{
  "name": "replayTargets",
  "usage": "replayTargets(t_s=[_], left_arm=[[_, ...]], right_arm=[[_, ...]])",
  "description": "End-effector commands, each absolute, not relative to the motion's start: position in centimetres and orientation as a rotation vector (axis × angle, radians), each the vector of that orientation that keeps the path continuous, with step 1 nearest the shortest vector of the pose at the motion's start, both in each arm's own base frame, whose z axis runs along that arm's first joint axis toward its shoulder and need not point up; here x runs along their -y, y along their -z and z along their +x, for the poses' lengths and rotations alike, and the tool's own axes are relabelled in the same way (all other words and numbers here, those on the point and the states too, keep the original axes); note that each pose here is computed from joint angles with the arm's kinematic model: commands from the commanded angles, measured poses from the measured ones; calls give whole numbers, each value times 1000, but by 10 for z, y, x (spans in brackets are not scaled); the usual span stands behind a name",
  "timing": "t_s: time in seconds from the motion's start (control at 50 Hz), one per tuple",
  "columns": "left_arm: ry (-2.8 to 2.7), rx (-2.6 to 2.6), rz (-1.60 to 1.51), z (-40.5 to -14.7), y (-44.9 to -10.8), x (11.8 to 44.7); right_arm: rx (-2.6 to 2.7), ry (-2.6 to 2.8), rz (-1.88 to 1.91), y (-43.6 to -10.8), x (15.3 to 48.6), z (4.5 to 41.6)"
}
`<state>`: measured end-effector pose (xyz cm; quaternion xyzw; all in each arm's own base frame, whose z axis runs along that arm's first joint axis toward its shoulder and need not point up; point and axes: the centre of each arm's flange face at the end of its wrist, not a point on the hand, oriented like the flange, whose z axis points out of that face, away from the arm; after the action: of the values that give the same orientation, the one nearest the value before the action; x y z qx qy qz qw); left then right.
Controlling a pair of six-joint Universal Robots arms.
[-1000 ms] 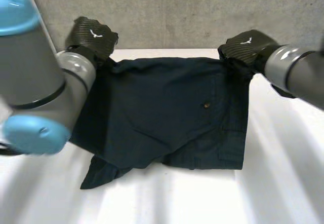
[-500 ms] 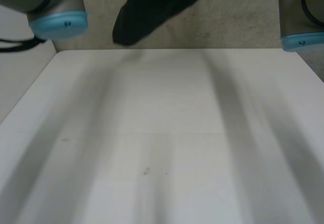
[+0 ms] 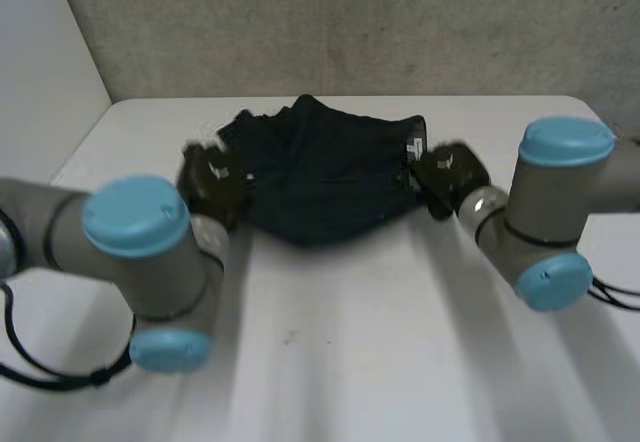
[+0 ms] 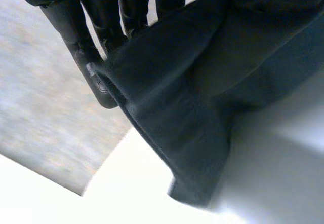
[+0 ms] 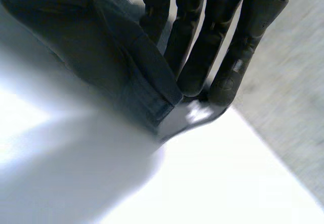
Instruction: Fold the shorts.
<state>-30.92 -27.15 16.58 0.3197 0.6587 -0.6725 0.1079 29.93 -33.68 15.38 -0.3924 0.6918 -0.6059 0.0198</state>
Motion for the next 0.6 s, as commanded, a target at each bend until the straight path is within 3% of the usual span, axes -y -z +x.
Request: replayTargets(t_s=[0.02,0.12,0.32,0.48,0.54,0.6], left_arm=[[1810,-2024,1069,-295,-156,238],[1701,-2079,1129,-278,-166,213],[1511,-2153,1231,-251,-169,172],[1290,-2090,1455,-231,-175,131],[1284,-1980,1553,-231,-182,127],[1357,-1895,1565,-237,-190,139]], right_arm=[[-2237,1696,-1288,-155,299,283],[-2221,1687,-1300,-175,270,273],[-2236,1514,-1411,-180,226,258],[-2296,1116,-1728,-195,165,231],[-2289,941,-1831,-204,143,217],[-2265,993,-1829,-213,146,217]])
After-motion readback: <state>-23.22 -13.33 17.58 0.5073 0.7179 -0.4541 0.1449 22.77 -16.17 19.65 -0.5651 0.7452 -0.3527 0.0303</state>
